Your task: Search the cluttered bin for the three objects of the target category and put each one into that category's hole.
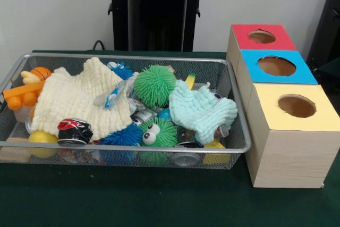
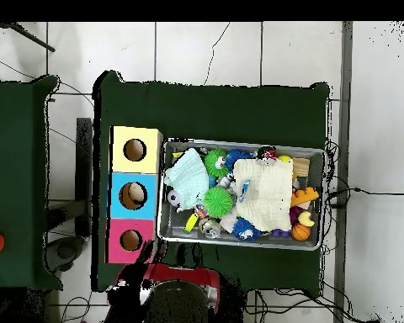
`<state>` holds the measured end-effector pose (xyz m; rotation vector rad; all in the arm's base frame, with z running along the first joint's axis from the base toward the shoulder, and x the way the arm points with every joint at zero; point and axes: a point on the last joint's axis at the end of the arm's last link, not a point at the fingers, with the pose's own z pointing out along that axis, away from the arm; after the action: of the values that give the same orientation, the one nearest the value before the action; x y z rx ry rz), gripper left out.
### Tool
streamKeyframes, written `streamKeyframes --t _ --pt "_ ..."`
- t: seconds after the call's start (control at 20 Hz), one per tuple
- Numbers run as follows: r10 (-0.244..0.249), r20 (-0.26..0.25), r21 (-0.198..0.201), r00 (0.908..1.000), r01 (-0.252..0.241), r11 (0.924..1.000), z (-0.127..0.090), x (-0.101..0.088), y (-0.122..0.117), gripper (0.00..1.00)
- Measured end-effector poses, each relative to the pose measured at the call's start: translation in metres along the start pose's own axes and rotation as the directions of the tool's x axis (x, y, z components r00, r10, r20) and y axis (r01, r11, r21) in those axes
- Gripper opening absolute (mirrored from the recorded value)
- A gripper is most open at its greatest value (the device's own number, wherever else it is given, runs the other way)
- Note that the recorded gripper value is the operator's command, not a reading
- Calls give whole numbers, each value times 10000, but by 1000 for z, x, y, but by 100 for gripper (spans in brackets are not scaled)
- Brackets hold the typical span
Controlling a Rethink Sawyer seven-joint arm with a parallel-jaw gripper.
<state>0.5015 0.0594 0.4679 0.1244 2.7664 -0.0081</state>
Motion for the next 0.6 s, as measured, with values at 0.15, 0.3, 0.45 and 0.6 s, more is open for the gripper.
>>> streamKeyframes --t 0.15,0.3,0.45,0.6 --pt "0 -116 -19 9999 0 10000 0 1 0 100" --pt "-9 -332 -51 9994 8 10000 -1 4 1 100" --pt "-39 -825 -117 9966 29 9999 -4 8 1 100" --pt "-79 -1390 -204 9903 51 9998 -13 11 2 100"
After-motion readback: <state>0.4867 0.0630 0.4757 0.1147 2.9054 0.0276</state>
